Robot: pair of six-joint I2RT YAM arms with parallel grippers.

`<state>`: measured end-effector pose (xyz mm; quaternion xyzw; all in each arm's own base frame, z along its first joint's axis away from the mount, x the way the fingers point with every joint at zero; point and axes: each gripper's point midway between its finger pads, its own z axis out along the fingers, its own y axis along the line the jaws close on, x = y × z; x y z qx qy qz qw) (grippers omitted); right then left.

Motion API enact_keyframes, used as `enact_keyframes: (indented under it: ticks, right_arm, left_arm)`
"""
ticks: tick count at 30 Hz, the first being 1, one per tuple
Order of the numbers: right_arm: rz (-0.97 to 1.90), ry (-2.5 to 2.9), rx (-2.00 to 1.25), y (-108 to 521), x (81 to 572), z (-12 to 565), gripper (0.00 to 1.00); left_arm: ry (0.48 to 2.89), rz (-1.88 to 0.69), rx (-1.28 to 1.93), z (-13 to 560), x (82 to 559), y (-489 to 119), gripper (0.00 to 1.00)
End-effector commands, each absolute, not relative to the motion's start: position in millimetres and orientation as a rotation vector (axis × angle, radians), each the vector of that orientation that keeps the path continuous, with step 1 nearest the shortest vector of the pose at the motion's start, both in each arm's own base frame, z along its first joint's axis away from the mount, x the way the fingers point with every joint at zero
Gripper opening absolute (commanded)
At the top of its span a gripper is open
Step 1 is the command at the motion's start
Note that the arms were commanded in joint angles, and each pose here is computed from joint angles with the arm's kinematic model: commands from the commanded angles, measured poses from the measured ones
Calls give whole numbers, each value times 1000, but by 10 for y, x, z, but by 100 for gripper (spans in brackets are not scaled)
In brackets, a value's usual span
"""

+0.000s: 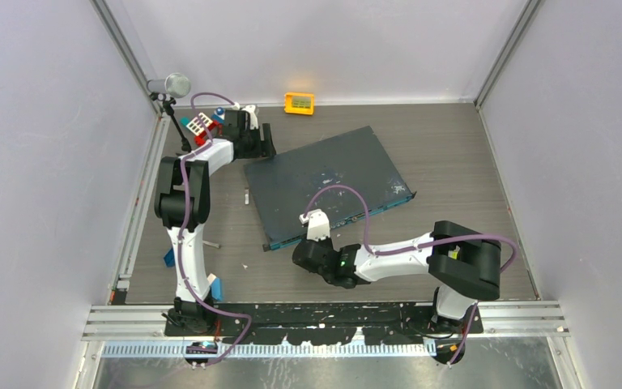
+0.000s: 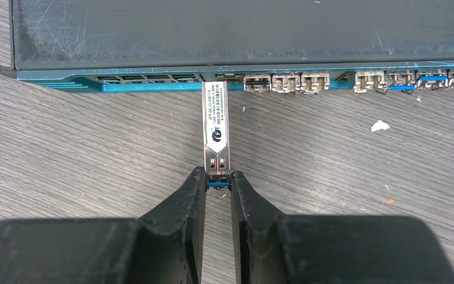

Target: Insert the plug into the switch port

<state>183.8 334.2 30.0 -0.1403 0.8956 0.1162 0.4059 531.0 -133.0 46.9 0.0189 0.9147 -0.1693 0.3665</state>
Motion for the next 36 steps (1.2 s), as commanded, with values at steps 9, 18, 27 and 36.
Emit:
enact_keyframes:
  ticks: [9, 18, 27, 36]
  right_arm:
    - [274, 2258, -315, 3387, 1875, 320, 1]
    - [300, 2225, -285, 3409, 1918, 403, 1]
    - [331, 2198, -275, 3434, 1940, 496, 0]
    - [309, 2182, -250, 3405, 1982, 535, 1]
  left_arm:
    - [2385, -472, 84, 431, 5256, -1398, 74]
    - [2384, -473, 86, 430, 5259, -1405, 74]
    - [2385, -473, 84, 429, 5262, -1399, 74]
    - [2385, -473, 84, 433, 5263, -1397, 74]
